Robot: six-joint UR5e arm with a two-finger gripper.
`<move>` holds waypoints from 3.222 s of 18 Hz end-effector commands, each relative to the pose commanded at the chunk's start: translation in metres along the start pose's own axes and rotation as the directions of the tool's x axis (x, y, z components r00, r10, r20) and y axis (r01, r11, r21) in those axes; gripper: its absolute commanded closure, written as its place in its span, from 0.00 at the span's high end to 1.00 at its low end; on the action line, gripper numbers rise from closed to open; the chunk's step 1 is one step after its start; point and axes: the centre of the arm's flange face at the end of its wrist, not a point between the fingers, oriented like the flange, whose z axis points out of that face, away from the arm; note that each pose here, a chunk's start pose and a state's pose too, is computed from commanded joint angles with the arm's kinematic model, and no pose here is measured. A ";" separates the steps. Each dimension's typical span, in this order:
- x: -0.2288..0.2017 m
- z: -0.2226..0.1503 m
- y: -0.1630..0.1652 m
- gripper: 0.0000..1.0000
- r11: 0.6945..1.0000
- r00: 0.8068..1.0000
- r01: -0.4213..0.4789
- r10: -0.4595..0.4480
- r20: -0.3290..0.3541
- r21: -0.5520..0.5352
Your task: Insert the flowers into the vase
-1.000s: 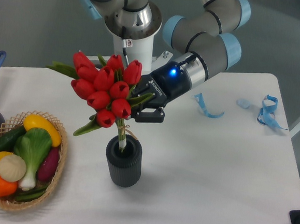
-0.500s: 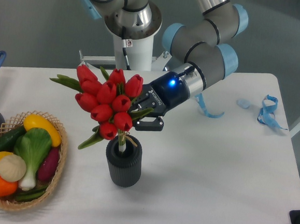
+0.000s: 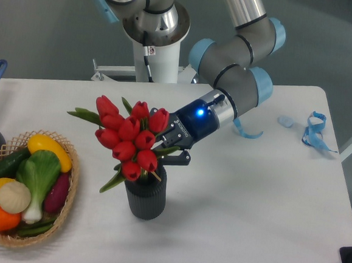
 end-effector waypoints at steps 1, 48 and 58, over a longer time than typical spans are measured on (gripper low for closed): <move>0.000 -0.001 0.004 0.18 1.000 1.000 0.006 -0.006 0.004 -0.010; 0.029 -0.213 -0.157 1.00 0.590 0.839 -0.036 0.456 0.297 -0.807; 0.059 -0.292 -0.164 1.00 0.162 0.831 -0.297 0.530 -0.171 -0.941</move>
